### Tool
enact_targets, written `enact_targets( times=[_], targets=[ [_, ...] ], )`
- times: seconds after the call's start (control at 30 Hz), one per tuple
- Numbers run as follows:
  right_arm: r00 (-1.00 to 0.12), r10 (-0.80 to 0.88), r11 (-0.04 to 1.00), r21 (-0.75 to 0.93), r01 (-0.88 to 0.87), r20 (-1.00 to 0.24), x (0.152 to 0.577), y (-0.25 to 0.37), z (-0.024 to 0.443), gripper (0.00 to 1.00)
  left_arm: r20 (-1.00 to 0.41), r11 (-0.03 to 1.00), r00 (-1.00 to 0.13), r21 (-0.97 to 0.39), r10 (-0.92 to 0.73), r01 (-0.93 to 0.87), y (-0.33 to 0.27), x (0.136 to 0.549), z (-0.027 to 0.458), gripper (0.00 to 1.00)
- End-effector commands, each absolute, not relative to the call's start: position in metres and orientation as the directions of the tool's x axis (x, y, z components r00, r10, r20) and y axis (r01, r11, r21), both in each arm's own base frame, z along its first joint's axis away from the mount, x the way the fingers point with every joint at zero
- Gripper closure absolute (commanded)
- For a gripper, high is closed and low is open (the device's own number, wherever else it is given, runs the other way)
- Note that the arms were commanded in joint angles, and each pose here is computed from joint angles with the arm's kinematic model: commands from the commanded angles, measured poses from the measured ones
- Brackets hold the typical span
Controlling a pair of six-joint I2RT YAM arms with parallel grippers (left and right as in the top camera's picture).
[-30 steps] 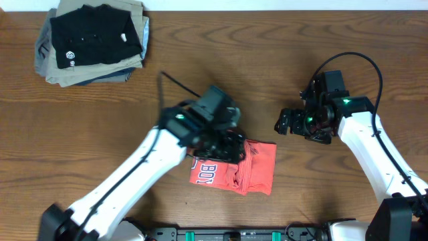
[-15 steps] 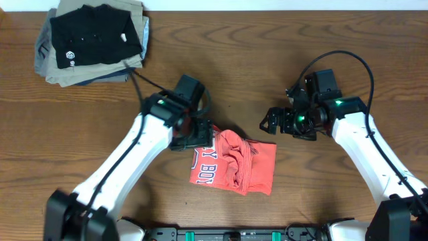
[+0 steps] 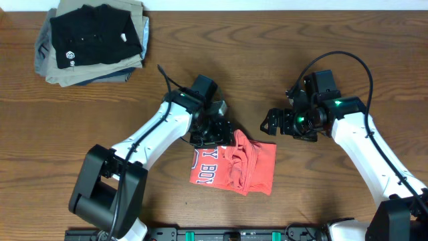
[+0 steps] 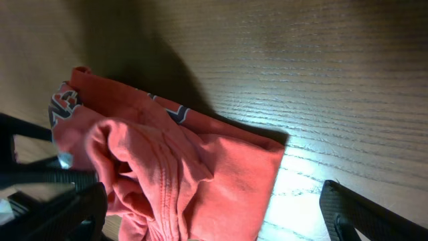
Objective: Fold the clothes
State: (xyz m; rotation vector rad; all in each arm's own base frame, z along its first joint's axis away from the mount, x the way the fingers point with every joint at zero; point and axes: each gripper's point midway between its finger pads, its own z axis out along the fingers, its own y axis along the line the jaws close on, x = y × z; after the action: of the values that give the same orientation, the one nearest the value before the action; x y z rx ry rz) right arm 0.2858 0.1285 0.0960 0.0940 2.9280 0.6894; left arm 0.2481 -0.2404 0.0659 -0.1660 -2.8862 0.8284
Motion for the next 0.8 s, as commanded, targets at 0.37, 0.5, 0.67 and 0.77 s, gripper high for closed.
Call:
enact_targets(
  times=[0.37, 0.5, 0.67, 0.77],
  targets=[
    [-0.989, 0.071, 0.906, 0.424, 0.01, -0.127, 0.285, 0.126, 0.094, 0.01, 0.066, 0.78, -0.957, -0.597, 0.282, 0.189, -0.271, 0.223, 0.074, 0.46],
    [-0.989, 0.071, 0.906, 0.423, 0.011, -0.127, 0.285, 0.126, 0.094, 0.01, 0.05, 0.77, -0.952, -0.602, 0.302, 0.212, -0.279, 0.22, 0.075, 0.55],
    [-0.99, 0.071, 0.907, 0.422, 0.014, -0.119, 0.283, 0.126, 0.094, 0.01, 0.037, 0.761, -0.948, -0.608, 0.315, 0.229, -0.29, 0.216, 0.075, 0.69],
    [-0.991, 0.071, 0.907, 0.42, 0.017, -0.112, 0.281, 0.125, 0.093, 0.01, 0.038, 0.759, -0.947, -0.61, 0.318, 0.231, -0.296, 0.214, 0.074, 0.87]
  ],
)
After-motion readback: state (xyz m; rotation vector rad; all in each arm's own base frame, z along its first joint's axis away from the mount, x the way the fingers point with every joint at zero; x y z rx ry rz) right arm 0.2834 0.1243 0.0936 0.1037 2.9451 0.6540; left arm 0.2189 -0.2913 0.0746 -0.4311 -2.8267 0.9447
